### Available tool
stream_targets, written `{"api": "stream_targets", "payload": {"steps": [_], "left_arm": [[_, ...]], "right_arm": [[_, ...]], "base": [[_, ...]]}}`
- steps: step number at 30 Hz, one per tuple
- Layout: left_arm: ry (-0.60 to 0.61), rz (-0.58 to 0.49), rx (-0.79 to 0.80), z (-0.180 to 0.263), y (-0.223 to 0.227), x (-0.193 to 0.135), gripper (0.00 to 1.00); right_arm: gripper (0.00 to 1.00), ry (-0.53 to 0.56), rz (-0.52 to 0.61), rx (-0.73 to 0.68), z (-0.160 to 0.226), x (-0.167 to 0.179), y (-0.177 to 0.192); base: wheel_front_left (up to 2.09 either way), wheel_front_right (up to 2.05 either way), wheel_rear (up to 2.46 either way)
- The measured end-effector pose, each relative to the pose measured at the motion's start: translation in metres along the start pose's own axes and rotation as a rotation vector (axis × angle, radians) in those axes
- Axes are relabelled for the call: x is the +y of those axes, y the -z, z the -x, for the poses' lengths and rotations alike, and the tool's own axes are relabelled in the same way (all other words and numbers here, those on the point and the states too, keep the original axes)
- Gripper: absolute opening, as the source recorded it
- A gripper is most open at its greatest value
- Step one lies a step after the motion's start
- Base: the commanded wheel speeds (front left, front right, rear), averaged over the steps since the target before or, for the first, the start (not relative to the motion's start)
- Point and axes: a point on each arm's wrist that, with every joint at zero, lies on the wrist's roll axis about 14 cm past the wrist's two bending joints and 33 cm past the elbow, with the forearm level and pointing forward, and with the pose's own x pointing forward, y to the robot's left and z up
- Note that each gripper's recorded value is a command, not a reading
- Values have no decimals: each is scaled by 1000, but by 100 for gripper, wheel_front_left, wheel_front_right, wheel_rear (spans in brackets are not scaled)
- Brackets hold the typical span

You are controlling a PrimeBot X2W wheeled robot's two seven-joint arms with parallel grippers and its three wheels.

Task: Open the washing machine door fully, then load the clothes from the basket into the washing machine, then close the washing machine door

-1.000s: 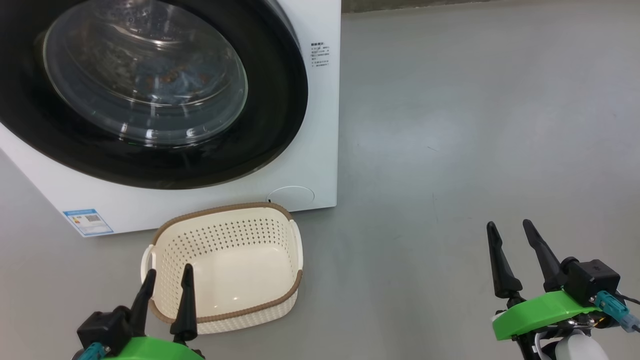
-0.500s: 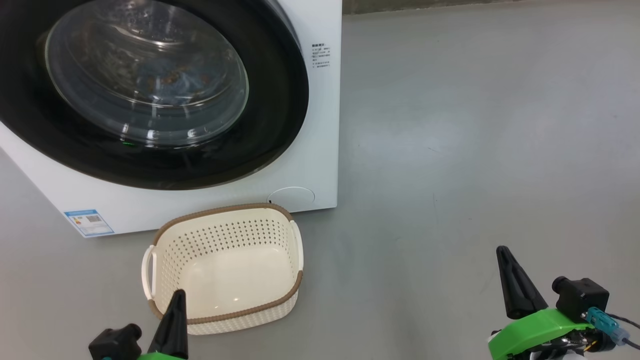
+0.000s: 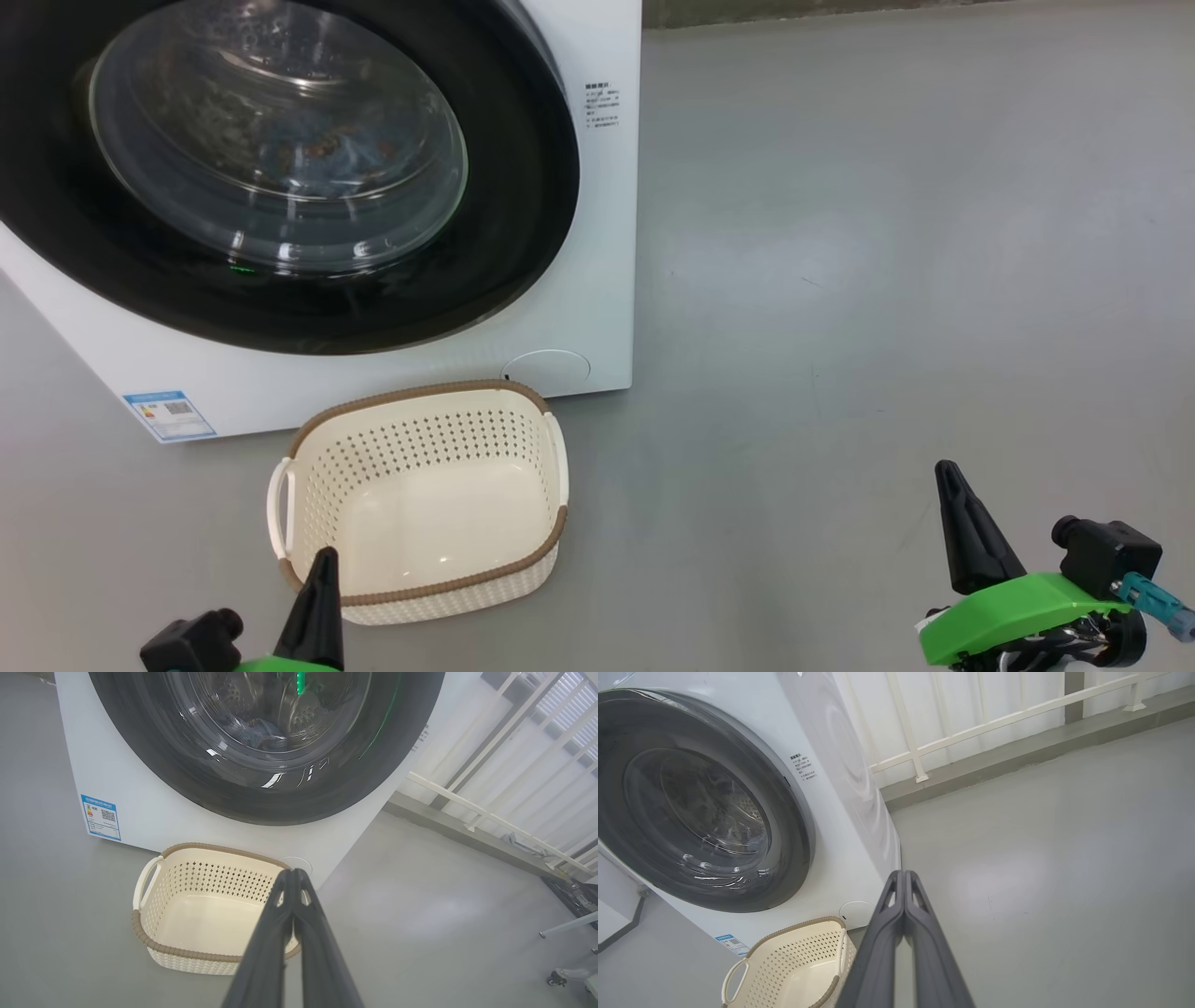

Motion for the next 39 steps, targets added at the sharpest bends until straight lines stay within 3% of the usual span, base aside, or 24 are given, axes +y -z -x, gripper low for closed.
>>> {"api": "stream_targets", "payload": {"steps": [39], "left_arm": [[-87, 361, -2, 2, -9, 21, 0]], "right_arm": [[0, 64, -414, 30, -1, -8, 2]], "base": [[0, 0, 0]]}}
